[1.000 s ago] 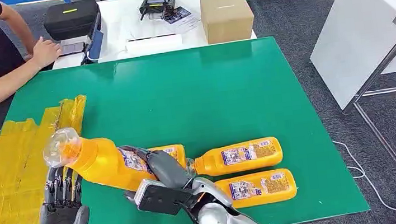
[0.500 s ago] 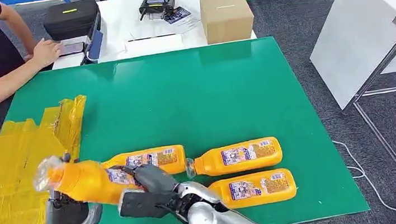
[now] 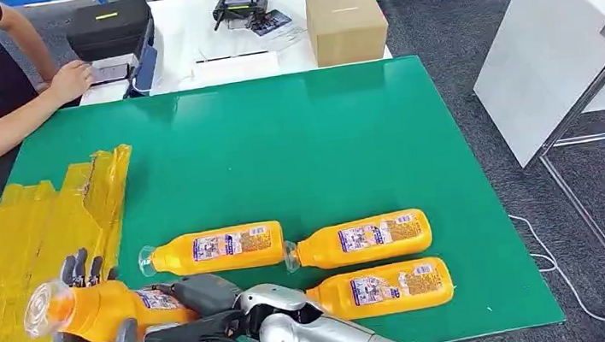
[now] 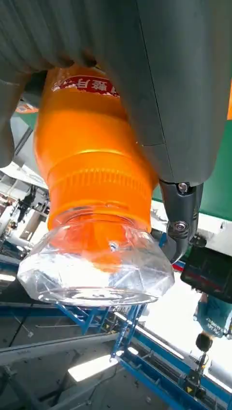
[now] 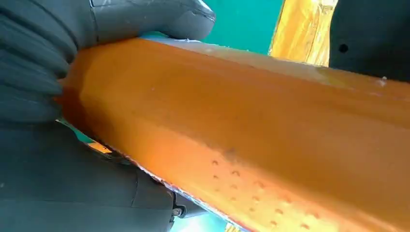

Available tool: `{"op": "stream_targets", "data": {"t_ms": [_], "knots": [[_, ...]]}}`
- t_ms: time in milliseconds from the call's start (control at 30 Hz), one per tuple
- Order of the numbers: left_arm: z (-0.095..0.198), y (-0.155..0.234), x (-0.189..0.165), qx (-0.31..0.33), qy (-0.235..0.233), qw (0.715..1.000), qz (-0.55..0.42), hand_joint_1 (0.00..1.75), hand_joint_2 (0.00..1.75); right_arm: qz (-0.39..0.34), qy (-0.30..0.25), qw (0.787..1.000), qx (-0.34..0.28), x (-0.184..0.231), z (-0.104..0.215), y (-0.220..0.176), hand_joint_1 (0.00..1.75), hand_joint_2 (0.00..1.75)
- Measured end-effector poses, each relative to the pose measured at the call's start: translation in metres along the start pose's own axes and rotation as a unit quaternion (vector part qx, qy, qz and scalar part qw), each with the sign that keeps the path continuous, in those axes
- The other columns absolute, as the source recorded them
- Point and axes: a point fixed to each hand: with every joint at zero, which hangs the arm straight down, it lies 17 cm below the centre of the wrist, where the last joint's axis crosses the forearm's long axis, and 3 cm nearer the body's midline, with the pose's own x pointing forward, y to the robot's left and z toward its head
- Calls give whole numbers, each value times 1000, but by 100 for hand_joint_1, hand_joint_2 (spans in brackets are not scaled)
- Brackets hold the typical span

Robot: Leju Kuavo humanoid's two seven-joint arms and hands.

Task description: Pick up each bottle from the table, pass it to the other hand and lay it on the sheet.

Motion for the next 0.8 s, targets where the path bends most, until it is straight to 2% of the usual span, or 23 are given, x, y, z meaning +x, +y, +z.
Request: {"op": "stream_targets", "data": {"t_ms": [233, 267, 500, 533, 800], "knots": [[4, 2, -7, -1, 17, 1000, -14, 0, 175, 11, -9, 1000, 19, 3, 0, 10, 175, 175], [5, 2, -9, -3, 23, 999, -23, 161, 175, 11, -11, 1000, 22, 4, 0, 12, 175, 175], [9, 1, -15, -15, 30, 999, -42, 161, 175, 17, -10, 999, 27, 4, 0, 13, 175, 175], [9, 1, -15, -15, 30, 999, -42, 175, 175, 17, -9, 999, 27, 4, 0, 13, 175, 175], [9, 3, -14, -15, 27, 999, -43, 175, 175, 18, -9, 999, 31, 3, 0, 16, 175, 175]]}}
